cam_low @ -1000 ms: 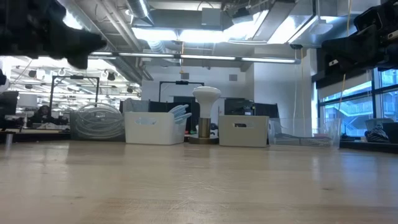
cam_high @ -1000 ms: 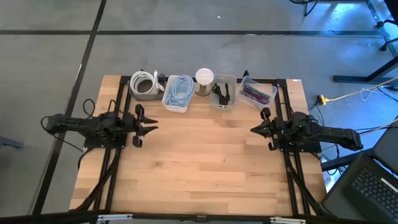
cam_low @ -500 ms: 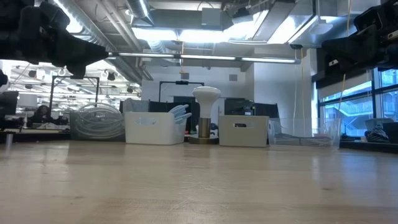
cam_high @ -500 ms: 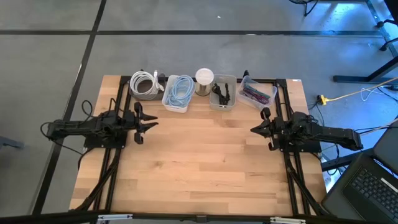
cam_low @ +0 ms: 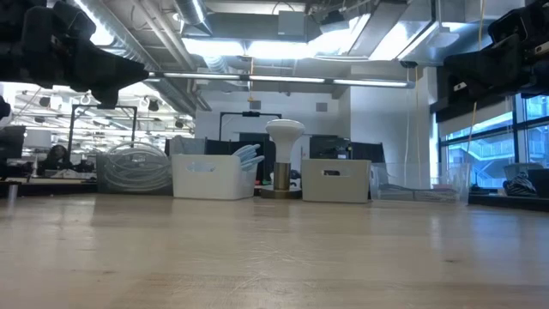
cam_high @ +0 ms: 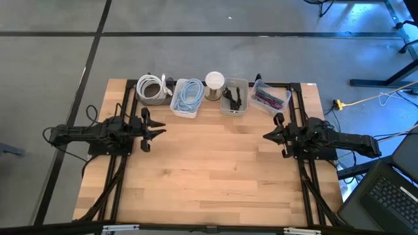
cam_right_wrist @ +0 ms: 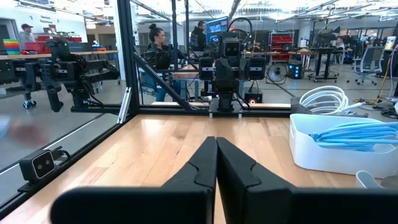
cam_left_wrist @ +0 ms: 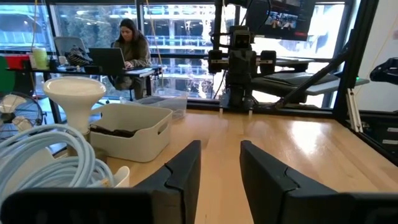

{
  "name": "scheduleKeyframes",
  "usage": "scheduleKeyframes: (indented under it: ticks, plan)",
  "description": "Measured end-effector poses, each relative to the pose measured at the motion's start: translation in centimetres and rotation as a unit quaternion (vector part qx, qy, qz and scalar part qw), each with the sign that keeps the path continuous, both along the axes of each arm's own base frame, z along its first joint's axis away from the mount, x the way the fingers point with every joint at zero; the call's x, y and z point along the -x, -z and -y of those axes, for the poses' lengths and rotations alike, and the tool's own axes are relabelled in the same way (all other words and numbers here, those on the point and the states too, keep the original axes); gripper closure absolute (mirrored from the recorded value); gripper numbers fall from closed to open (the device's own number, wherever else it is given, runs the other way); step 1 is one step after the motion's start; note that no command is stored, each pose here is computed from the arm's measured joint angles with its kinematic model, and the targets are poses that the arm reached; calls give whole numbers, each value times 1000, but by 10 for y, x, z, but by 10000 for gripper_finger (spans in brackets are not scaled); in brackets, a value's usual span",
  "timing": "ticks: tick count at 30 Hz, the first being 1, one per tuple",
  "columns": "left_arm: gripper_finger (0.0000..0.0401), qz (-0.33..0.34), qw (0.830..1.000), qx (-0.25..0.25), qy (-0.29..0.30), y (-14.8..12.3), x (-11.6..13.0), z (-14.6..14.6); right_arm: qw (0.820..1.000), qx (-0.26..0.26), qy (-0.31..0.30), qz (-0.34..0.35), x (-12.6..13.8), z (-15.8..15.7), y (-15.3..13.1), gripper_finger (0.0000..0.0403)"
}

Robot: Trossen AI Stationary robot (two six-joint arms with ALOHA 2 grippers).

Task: Pick & Place USB Port
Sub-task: Return to Home Position

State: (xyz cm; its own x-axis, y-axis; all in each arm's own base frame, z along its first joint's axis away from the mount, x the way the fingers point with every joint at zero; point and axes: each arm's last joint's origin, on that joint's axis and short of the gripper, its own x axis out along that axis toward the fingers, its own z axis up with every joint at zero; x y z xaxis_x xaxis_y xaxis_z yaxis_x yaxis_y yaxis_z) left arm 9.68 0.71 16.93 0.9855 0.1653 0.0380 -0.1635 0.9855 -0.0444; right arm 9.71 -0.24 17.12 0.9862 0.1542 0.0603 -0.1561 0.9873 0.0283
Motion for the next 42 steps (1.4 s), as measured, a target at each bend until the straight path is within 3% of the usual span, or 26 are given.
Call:
scheduleKeyframes:
  ticks: [42]
  plan:
    - [301,0,1000,0,-1,0,0,0,1000,0,0,0,0,0,0,393]
